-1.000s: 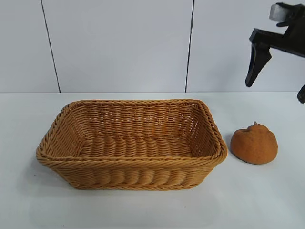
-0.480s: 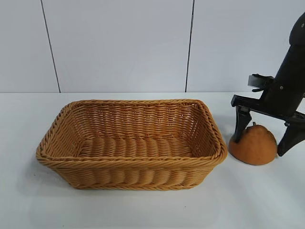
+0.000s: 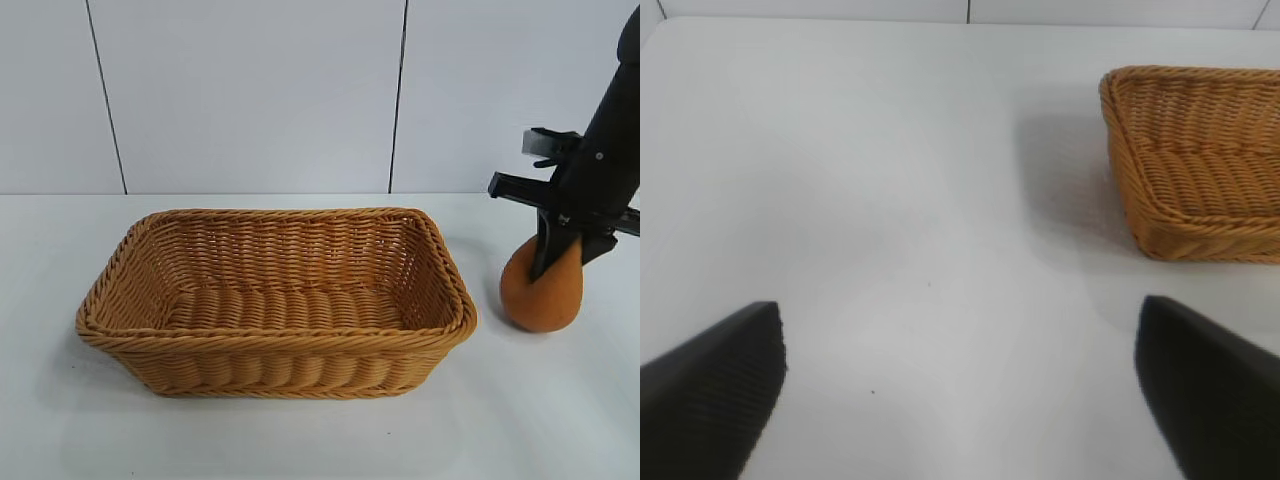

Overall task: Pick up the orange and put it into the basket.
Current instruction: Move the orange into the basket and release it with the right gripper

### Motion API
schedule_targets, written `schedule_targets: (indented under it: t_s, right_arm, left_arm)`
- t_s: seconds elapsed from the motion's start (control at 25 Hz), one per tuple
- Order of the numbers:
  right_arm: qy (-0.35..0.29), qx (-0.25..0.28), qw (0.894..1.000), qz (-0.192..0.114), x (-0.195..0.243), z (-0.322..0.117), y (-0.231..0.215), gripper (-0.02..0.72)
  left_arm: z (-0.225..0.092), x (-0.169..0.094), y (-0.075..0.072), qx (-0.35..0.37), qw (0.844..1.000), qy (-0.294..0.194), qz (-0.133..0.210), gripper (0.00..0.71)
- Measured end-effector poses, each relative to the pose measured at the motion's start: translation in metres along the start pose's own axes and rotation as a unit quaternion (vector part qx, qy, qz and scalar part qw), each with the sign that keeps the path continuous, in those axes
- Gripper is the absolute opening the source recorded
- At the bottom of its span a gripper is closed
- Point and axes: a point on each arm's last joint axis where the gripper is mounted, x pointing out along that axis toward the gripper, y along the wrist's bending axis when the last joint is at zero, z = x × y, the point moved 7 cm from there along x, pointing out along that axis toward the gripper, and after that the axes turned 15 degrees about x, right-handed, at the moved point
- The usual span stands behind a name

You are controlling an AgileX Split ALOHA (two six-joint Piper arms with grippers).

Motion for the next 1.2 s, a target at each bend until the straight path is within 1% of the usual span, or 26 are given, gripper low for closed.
schedule_targets:
  t_s: [0.12, 0.28, 0.4, 0.52, 0.68, 0.8, 1.0, 1.12, 1.2]
  right_arm:
    - [-0.040, -0.013, 0.999, 0.016, -0.041, 0.007, 0.012, 0.043]
    - [-0.097, -0.028, 0.994, 0.045, -0.094, 0.017, 0.029, 0.043]
    - [-0.108, -0.033, 0.992, 0.062, -0.114, 0.018, 0.040, 0.043]
    - [-0.102, -0.054, 0.991, 0.067, -0.115, 0.010, 0.057, 0.043]
    - [-0.080, -0.105, 0.988, 0.080, -0.106, -0.016, 0.099, 0.043]
    - [-0.070, -0.152, 0.981, 0.100, -0.100, -0.044, 0.140, 0.043]
    - [-0.071, -0.226, 0.963, 0.129, -0.092, -0.090, 0.199, 0.043]
    - [-0.083, -0.246, 0.955, 0.145, -0.089, -0.106, 0.221, 0.043]
    - [-0.084, -0.248, 0.954, 0.148, -0.083, -0.109, 0.229, 0.043]
  left_arm:
    - [0.000, 0.000, 0.000, 0.000, 1.000, 0.000, 0.000, 0.672]
    - [0.000, 0.000, 0.000, 0.000, 1.000, 0.000, 0.000, 0.672]
    - [0.000, 0.000, 0.000, 0.000, 1.000, 0.000, 0.000, 0.672]
    - [0.000, 0.000, 0.000, 0.000, 1.000, 0.000, 0.000, 0.672]
    - [0.000, 0.000, 0.000, 0.000, 1.000, 0.000, 0.000, 0.672]
    - [0.000, 0.000, 0.000, 0.000, 1.000, 0.000, 0.000, 0.672]
    - [0.000, 0.000, 0.000, 0.000, 1.000, 0.000, 0.000, 0.672]
    - [0.000, 0.000, 0.000, 0.000, 1.000, 0.000, 0.000, 0.672]
    - [0.000, 0.000, 0.000, 0.000, 1.000, 0.000, 0.000, 0.672]
